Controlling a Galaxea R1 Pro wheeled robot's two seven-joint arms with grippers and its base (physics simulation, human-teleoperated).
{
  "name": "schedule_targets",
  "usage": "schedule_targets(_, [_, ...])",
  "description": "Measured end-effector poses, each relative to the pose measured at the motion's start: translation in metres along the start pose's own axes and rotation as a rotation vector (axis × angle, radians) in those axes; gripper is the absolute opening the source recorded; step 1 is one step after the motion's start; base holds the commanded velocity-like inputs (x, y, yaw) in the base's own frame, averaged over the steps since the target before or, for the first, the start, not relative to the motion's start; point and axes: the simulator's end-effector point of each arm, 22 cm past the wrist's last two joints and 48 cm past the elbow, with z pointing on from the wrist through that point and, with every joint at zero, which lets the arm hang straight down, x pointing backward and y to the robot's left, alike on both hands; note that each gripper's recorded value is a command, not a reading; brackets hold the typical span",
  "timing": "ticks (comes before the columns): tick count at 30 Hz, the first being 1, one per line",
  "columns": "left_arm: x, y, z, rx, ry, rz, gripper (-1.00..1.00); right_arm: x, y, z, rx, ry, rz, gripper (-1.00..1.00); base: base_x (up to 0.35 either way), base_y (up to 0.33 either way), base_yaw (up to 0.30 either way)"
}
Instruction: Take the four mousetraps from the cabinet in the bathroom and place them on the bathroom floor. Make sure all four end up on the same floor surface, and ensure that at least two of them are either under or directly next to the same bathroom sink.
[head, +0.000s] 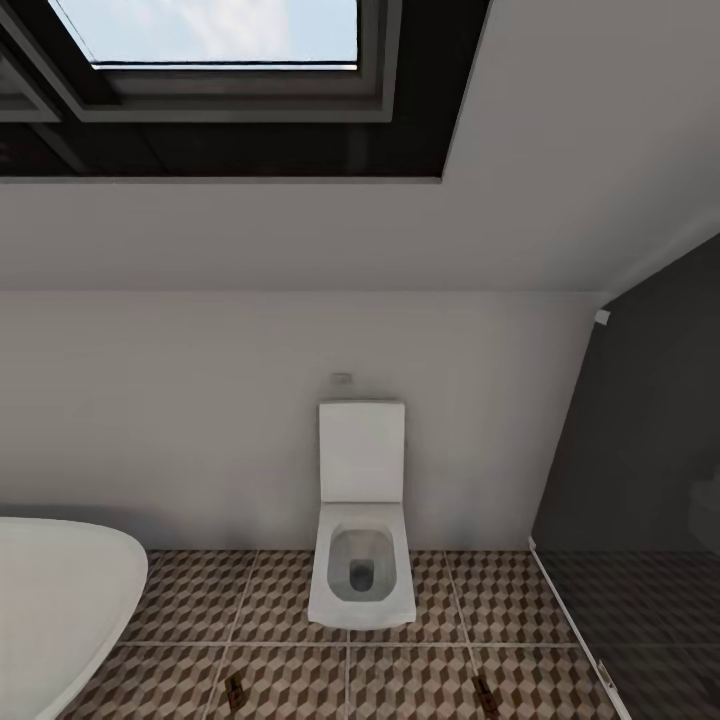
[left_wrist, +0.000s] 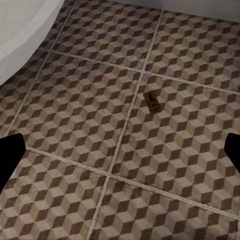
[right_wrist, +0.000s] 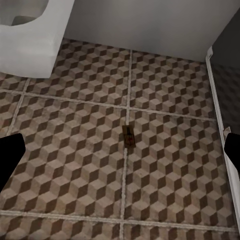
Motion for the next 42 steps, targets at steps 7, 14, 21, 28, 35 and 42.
schedule_targets(7, [0.0,0.0,0.0,0.0,0.0,0.0,1.0,0.0,0.0,0.0,0.0,0.0,0.0,1.0,0.0,0.0,0.0])
schedule_targets(14, [0.0,0.0,0.0,0.0,0.0,0.0,1.0,0.0,0.0,0.0,0.0,0.0,0.0,1.0,0.0,0.0,0.0])
schedule_targets(21, [0.0,0.0,0.0,0.0,0.0,0.0,1.0,0.0005,0.0001,-0.0003,0.0,0.001,0.0,1.0,0.0,0.0,0.0])
schedule_targets(28, [-0.0002,0.0006,0.0,-0.001,0.0,0.0,1.0,0.0006,0.0001,-0.0003,0.0,0.001,0.0,1.0,0.0,0.0,0.0])
schedule_targets(35, [-0.0004,0.0011,0.0001,-0.001,-0.001,0.001,1.0,0.0004,0.0001,-0.0002,0.0,0.001,0.0,1.0,0.0,0.0,0.0])
schedule_targets(42, [-0.0003,0.0004,0.0,0.0,-0.001,0.0,1.0,0.0002,0.0,-0.0001,0.0,0.0,0.0,1.0,0.0,0.0,0.0])
